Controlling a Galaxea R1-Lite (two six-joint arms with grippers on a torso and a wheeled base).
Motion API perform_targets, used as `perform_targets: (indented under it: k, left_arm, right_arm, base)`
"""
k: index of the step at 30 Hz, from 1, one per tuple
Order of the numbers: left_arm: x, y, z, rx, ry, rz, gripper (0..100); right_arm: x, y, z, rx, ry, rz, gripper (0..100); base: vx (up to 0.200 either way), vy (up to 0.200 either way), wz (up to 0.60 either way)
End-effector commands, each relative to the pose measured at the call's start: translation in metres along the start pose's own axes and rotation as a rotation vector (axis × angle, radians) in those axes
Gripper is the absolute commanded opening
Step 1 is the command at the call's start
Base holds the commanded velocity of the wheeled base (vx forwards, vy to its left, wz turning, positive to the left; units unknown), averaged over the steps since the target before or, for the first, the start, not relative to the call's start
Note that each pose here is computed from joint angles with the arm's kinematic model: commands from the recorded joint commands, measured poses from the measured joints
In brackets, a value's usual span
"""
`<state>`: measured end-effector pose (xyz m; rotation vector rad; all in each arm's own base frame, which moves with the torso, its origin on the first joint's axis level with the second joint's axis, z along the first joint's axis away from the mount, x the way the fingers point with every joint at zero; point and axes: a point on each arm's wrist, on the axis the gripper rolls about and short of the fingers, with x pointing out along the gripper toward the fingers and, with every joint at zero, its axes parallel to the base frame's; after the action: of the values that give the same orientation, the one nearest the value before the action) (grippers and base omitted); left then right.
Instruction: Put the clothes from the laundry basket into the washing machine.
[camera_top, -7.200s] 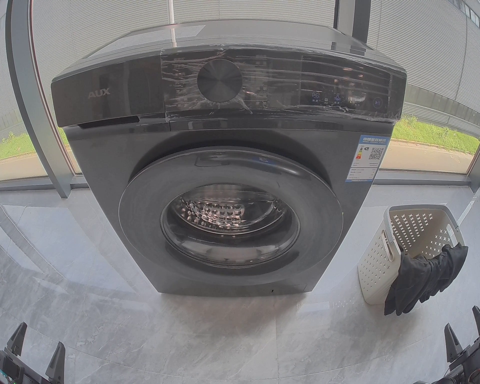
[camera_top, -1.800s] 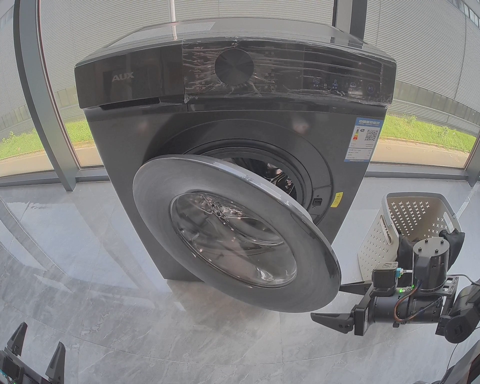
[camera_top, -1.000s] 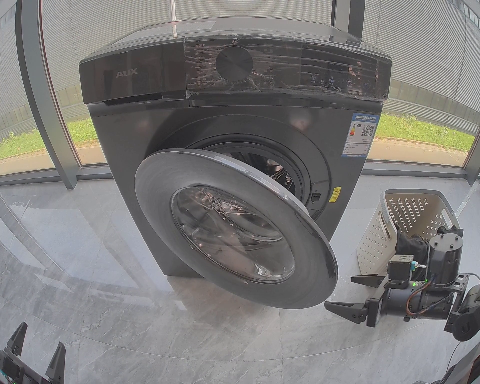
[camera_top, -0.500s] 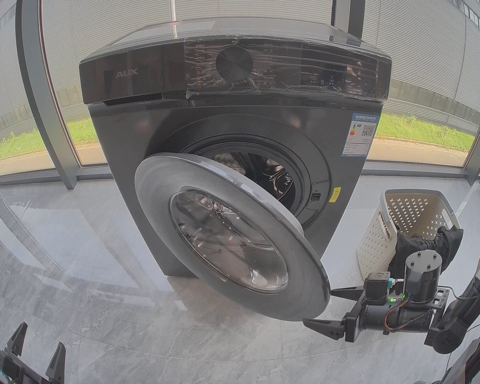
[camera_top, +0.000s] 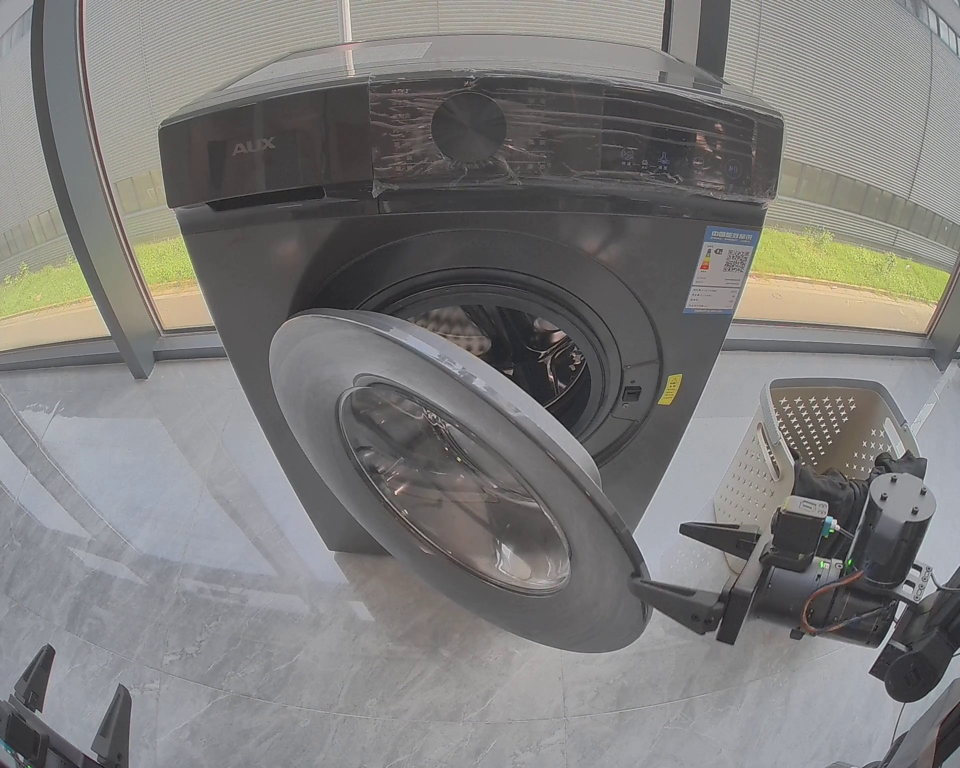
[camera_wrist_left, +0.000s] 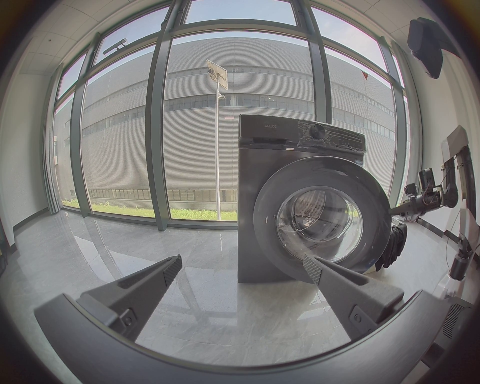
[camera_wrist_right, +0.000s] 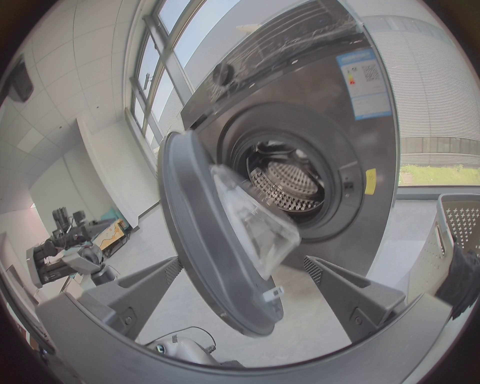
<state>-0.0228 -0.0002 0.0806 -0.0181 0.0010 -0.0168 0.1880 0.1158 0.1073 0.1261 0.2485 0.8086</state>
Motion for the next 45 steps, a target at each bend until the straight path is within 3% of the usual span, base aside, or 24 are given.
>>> perform_targets:
  k: [1, 6, 14, 21, 28, 37, 42, 45]
  left_arm:
    - [0.0, 0.0, -0.005, 0.0, -0.001, 0.0, 100]
    - [0.0, 0.0, -0.005, 0.0, -0.001, 0.0, 100]
    - [0.0, 0.0, -0.005, 0.001, -0.001, 0.0, 100]
    - [0.0, 0.0, -0.005, 0.0, -0.001, 0.0, 100]
    - [0.0, 0.0, -0.005, 0.001, -0.001, 0.0, 100]
    - [0.0, 0.0, -0.005, 0.001, -0.001, 0.0, 100]
    - [0.0, 0.0, -0.005, 0.001, -0.001, -0.002, 100]
    - [0.0, 0.0, -0.005, 0.001, -0.001, -0.002, 100]
  right_arm:
    - [0.003, -0.009, 0.025, 0.026, -0.114, -0.03, 100]
    - [0.005, -0.009, 0.044, 0.112, -0.191, -0.019, 100]
    - [0.01, -0.012, 0.036, 0.137, -0.15, -0.015, 100]
    - [0.042, -0.026, 0.019, 0.157, -0.081, -0.02, 100]
    - [0.028, -0.018, 0.01, 0.158, -0.05, -0.012, 100]
    - [-0.026, 0.01, 0.041, 0.109, -0.2, 0.057, 100]
    - [-0.034, 0.013, 0.061, 0.103, -0.252, 0.054, 100]
    - [-0.034, 0.003, 0.079, 0.137, -0.319, 0.022, 100]
  base:
    - [0.0, 0.0, 0.0]
    - [0.0, 0.0, 0.0]
    - [0.0, 0.0, 0.0]
    - [0.0, 0.0, 0.0]
    - [0.0, 0.0, 0.0]
    - [0.0, 0.0, 0.0]
    - [0.0, 0.0, 0.0]
    - [0.0, 0.0, 0.0]
